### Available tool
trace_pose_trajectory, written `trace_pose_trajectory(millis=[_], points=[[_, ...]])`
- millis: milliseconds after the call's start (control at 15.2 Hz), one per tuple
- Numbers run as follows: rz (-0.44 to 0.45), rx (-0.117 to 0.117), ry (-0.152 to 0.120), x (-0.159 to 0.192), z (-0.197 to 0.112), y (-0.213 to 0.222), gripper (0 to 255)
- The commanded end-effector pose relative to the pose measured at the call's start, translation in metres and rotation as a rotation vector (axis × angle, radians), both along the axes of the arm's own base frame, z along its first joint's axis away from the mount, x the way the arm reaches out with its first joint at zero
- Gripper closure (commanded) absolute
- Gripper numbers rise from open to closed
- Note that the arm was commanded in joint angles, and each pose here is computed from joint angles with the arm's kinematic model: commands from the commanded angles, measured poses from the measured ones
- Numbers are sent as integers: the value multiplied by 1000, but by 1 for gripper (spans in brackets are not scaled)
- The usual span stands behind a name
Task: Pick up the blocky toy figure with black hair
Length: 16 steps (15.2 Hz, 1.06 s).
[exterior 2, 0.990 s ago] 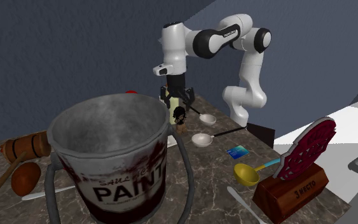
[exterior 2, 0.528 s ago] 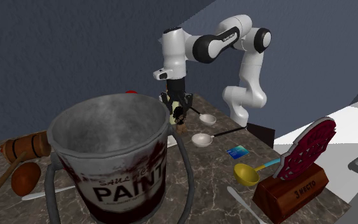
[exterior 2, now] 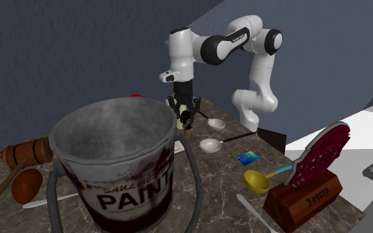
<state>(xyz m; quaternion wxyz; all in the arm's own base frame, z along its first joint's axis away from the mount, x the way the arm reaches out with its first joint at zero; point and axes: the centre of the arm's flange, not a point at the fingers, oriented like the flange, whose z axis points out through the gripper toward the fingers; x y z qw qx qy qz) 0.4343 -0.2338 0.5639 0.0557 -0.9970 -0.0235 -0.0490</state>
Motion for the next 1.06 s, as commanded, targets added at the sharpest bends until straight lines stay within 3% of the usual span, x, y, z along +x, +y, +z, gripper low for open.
trace_pose_trajectory(millis=[0, 990], points=[[1, 2, 3, 0, 7, 1, 255], [1, 2, 3, 0, 76, 1, 255]])
